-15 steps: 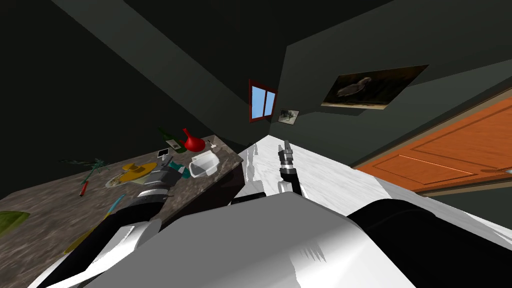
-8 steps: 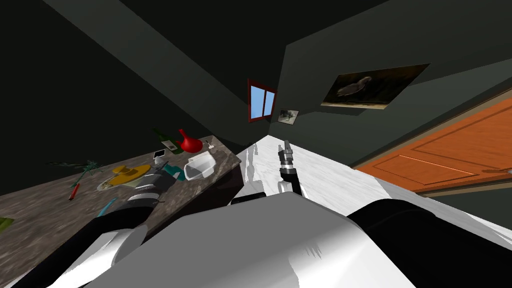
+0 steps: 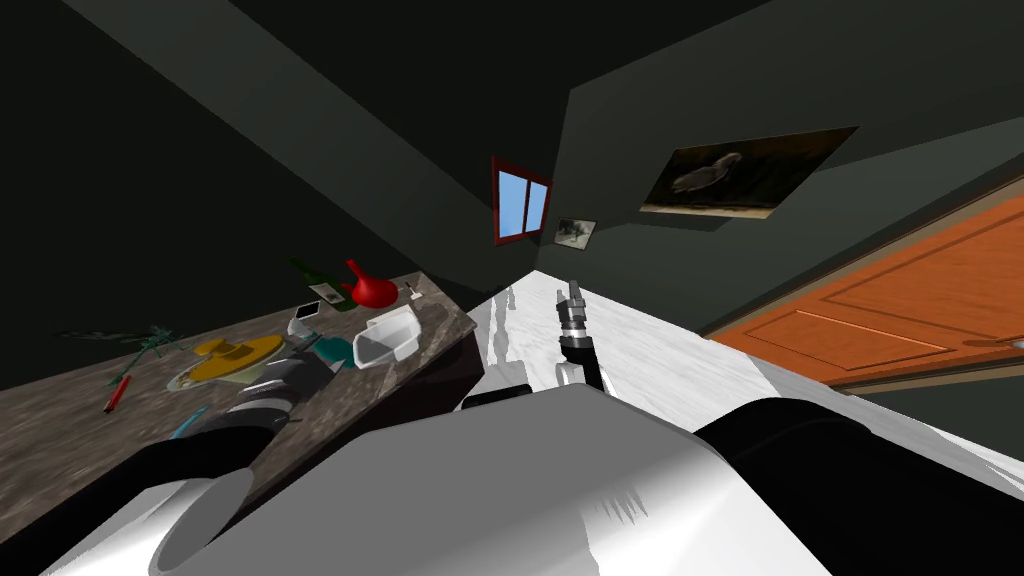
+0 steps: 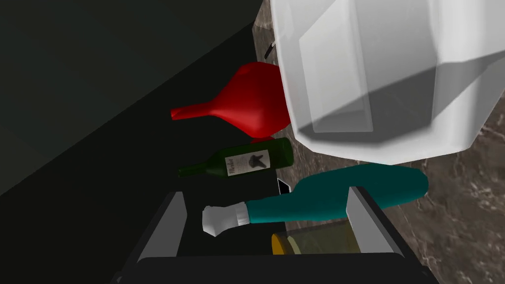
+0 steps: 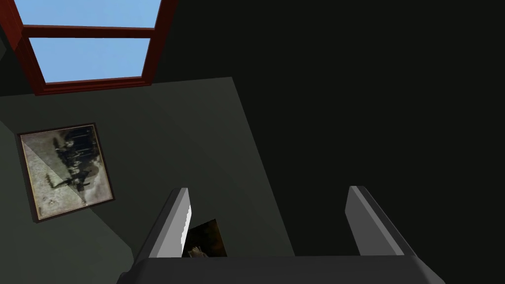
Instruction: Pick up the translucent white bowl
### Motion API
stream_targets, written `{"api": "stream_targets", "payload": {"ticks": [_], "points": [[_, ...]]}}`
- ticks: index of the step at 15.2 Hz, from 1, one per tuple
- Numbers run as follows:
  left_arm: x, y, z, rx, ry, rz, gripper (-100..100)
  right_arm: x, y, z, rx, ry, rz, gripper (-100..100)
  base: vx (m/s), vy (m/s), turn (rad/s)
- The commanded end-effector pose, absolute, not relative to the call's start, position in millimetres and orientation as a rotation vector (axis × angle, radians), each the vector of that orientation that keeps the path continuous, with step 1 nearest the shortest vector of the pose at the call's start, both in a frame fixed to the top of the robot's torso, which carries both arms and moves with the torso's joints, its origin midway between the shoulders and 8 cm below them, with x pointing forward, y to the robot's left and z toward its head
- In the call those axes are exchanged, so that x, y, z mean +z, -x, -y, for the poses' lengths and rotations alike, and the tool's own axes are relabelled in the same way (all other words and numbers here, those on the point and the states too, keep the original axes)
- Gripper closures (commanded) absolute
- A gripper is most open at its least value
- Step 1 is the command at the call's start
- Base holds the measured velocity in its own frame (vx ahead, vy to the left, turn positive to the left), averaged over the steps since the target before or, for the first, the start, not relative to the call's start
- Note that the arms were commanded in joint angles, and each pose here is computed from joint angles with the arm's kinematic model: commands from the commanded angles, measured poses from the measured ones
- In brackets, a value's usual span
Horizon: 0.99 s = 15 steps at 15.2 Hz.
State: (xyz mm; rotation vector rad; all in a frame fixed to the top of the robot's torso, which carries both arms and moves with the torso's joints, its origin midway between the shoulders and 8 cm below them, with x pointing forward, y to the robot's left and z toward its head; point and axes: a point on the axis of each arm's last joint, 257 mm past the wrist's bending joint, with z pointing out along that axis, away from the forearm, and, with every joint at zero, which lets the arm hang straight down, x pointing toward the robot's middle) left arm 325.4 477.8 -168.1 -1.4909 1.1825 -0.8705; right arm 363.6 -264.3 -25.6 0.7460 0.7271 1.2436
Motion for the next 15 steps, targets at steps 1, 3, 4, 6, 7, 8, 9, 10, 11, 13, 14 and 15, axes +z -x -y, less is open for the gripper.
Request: {"api": "stream_targets", "payload": {"ticks": [1, 3, 4, 6, 7, 8, 9, 10, 11, 13, 14, 15], "points": [[-173, -316, -490, -0.843, 1.549, -1.183, -100, -26, -364, 264, 1.244, -0.746, -0.727, 0, 0.034, -0.064, -0.016], [-180, -313, -492, -0.822, 1.577, -1.197, -100, -26, -364, 264, 1.244, -0.746, -0.727, 0, 0.035, -0.056, -0.006], [-180, -313, -492, -0.822, 1.577, -1.197, -100, -26, -364, 264, 1.244, -0.746, -0.727, 0, 0.017, -0.022, 0.001], [-186, -304, -502, -0.793, 1.635, -1.200, -100, -26, -364, 264, 1.244, -0.746, -0.727, 0, 0.031, -0.048, -0.021], [-188, -303, -502, -0.787, 1.642, -1.203, -100, -26, -364, 264, 1.244, -0.746, -0.727, 0, 0.027, -0.040, -0.002], [-189, -295, -511, -0.773, 1.682, -1.195, -100, -26, -364, 264, 1.244, -0.746, -0.727, 0, 0.043, -0.054, -0.023], [-192, -293, -512, -0.762, 1.696, -1.201, -100, -26, -364, 264, 1.244, -0.746, -0.727, 0, 0.050, -0.068, -0.018], [-195, -292, -512, -0.753, 1.706, -1.206, -100, -26, -364, 264, 1.244, -0.746, -0.727, 0, 0.031, -0.050, 0.001], [-194, -285, -520, -0.744, 1.741, -1.194, -100, -26, -364, 264, 1.244, -0.746, -0.727, 0, 0.041, -0.060, -0.019], [-201, -281, -520, -0.719, 1.770, -1.207, -100, -26, -364, 264, 1.244, -0.746, -0.727, 0, 0.035, -0.054, -0.012], [-201, -281, -520, -0.719, 1.770, -1.207, -100, -26, -364, 264, 1.244, -0.746, -0.727, 0, 0.012, -0.026, 0.002], [-202, -273, -528, -0.703, 1.813, -1.198, -100, -26, -364, 264, 1.244, -0.746, -0.727, 0, 0.022, -0.040, -0.024]]}}
